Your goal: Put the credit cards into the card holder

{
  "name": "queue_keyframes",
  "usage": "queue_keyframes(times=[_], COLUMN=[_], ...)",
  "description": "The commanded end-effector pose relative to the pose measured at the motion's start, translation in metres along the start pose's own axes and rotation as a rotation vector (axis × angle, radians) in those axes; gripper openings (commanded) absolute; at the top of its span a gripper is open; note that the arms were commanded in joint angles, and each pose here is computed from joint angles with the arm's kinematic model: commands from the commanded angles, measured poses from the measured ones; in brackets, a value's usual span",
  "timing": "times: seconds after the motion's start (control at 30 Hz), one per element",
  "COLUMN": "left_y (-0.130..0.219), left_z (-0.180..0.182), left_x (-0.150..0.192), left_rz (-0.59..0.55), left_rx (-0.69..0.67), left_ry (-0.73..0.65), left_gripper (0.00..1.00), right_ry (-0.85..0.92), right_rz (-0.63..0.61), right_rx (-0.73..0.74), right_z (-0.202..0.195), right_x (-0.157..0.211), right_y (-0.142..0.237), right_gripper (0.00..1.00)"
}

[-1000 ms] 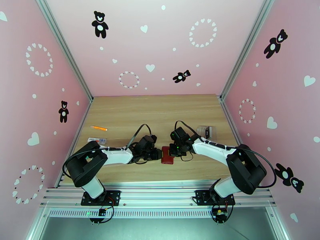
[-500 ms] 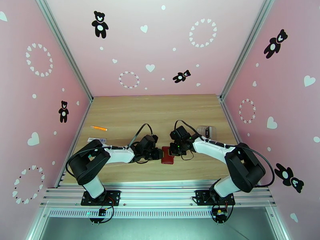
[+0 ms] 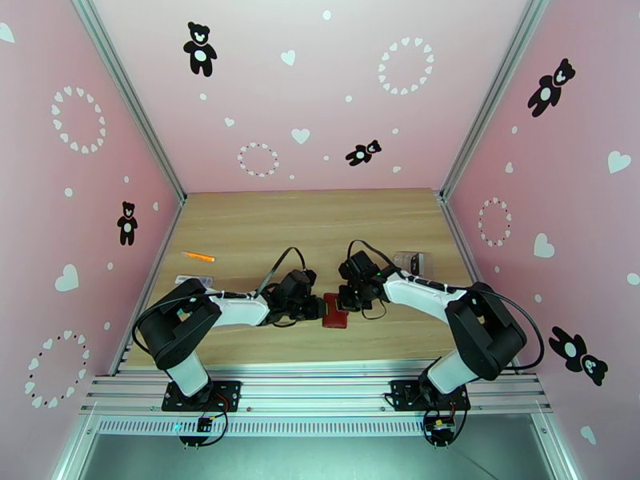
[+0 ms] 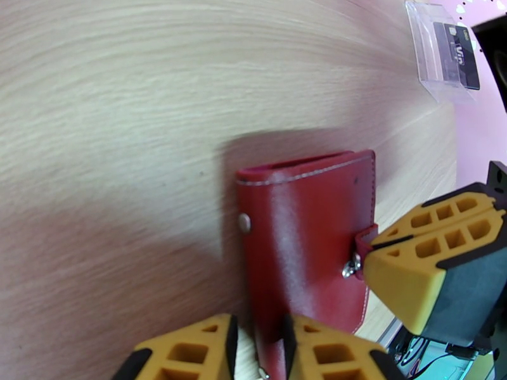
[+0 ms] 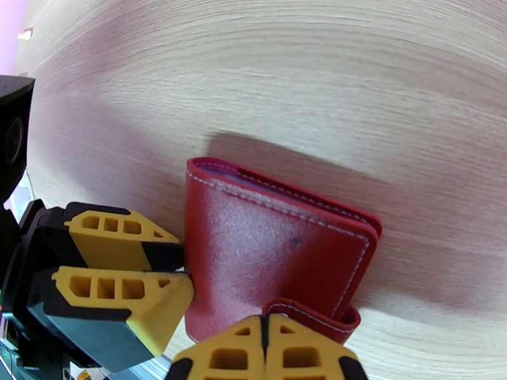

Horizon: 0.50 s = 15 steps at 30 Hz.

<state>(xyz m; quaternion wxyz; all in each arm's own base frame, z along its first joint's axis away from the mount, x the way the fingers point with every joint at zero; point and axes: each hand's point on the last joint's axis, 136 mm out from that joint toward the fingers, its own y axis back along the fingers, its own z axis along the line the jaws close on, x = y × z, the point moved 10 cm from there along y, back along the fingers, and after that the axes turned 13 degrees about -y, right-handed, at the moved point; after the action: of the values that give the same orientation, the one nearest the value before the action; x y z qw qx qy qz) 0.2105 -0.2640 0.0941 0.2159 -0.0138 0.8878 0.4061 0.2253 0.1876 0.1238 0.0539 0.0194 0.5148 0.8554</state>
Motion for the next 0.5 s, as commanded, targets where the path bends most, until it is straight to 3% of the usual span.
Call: queue_keyframes(times=[0.0,0.47], left_y=[-0.0027,0.0004], left_z=[-0.0012,0.0000], left_x=[0.0007,0.0023], left_rz=[0.006,-0.002], left_rx=[0.008,-0.007], left_ry=[-0.010,-0.010], left_gripper=[0.26,0.26], right_ry=[-0.011,0.014], right_rz=[0.057,0.091], right_rx=[0.068,0.165], right_z=[-0.0061,-0.0003], right_x=[0.0049,0.0101], right_y=[-0.0087,-0.0153], right_gripper=[0.00,0.00])
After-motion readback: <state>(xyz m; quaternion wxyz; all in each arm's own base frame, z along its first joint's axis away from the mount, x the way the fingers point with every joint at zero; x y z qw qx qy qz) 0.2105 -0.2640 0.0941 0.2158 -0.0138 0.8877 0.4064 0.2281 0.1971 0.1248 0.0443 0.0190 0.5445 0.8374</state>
